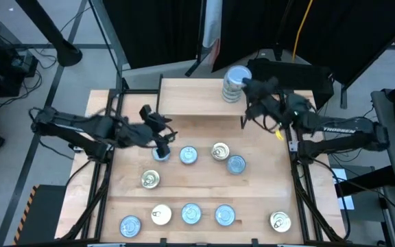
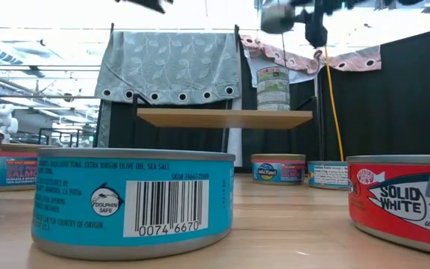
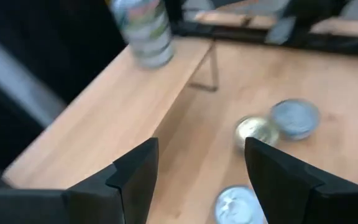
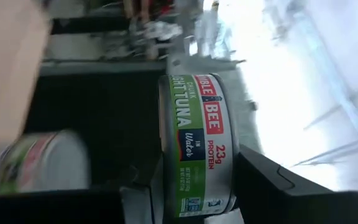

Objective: Stack canned seafood by type on shelf
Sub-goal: Stack the green tuna can on top of the other green tuna cans on the shelf

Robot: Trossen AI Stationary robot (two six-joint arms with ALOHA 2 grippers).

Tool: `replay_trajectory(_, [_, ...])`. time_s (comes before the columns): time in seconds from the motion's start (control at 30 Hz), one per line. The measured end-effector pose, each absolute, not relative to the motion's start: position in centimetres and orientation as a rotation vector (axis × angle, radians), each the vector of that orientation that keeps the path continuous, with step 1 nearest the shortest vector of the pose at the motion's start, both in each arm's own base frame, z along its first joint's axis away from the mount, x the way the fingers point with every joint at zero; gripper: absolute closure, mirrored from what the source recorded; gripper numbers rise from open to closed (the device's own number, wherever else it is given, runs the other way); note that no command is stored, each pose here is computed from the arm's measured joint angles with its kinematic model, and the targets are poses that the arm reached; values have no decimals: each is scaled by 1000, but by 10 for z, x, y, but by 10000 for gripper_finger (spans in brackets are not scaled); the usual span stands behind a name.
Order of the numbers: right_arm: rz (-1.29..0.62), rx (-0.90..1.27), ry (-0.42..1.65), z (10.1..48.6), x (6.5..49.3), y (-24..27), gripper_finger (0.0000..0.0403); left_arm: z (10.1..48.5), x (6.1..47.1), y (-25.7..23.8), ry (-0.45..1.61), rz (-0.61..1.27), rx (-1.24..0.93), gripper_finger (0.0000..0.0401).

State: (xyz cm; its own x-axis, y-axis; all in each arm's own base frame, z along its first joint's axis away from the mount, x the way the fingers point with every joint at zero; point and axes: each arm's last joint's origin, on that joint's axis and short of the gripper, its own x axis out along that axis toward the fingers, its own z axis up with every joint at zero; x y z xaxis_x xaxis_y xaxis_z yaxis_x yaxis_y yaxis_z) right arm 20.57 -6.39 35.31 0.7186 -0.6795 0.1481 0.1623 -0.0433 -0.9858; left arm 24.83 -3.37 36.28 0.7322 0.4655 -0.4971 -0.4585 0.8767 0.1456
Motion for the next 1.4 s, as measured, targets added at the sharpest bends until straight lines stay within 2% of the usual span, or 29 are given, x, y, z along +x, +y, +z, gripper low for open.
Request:
replay_trajectory(0.17, [-661, -1500, 579, 337, 210, -95, 268, 334, 252, -31, 543, 581, -10, 163])
replay_trajectory(0.4, [-634, -1534, 687, 322, 217, -118, 268, 336, 255, -32, 494, 576, -29, 163])
replay_trajectory(0.67, [-661, -1455, 683, 319, 216, -124, 267, 335, 256, -32, 500, 563, -34, 163])
replay_trajectory(0.87, [-622, -1427, 753, 312, 213, -128, 267, 335, 256, -32, 501, 559, -35, 163])
replay_trajectory(1.2, [-592, -1392, 699, 312, 214, -127, 266, 335, 256, -32, 502, 559, -35, 163])
replay_trajectory(1.4, [-578, -1384, 702, 310, 214, -127, 233, 335, 255, -32, 503, 558, -34, 163])
